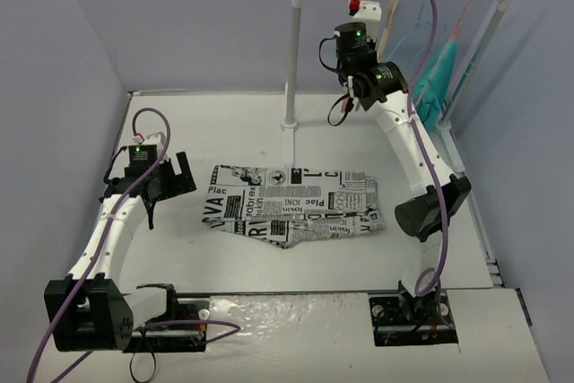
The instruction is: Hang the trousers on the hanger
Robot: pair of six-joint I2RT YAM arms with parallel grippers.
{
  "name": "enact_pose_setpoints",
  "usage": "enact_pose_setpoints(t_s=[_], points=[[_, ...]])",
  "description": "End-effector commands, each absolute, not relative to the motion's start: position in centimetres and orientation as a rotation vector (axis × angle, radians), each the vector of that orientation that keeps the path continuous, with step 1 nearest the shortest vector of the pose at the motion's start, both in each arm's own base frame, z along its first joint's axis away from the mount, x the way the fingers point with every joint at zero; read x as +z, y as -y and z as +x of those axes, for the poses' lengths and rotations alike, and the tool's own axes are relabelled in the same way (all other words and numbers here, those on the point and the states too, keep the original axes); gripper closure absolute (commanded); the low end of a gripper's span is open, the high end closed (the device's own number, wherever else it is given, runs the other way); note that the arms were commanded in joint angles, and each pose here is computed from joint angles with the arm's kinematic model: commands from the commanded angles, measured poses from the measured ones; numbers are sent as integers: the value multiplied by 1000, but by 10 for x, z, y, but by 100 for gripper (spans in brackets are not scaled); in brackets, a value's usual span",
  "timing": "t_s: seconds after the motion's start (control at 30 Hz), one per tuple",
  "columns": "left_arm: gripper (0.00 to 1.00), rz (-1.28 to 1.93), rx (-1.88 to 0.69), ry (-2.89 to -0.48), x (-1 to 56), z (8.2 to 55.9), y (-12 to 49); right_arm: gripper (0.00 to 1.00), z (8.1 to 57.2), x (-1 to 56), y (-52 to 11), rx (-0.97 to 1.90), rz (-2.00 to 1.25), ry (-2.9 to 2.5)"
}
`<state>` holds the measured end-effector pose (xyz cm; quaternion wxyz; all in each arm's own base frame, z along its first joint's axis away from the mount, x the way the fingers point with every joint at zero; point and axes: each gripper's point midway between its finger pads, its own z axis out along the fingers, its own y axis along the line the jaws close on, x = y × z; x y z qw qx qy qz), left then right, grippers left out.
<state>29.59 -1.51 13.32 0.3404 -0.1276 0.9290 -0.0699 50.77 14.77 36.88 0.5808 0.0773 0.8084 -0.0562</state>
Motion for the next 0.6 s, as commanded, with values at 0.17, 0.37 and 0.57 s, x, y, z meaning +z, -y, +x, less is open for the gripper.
enact_pose_setpoints(t_s=[0.17,0.37,0.57], points=[[10,-293,-196,-2355,148,309,18,100,465,479,-150,79,128,-1604],[10,-298,-192,-2366,145,309,17,100,449,482,-153,137,90,-1601],[10,-298,-199,-2386,140,309,18,100,426,454,-152,191,86,-1658]])
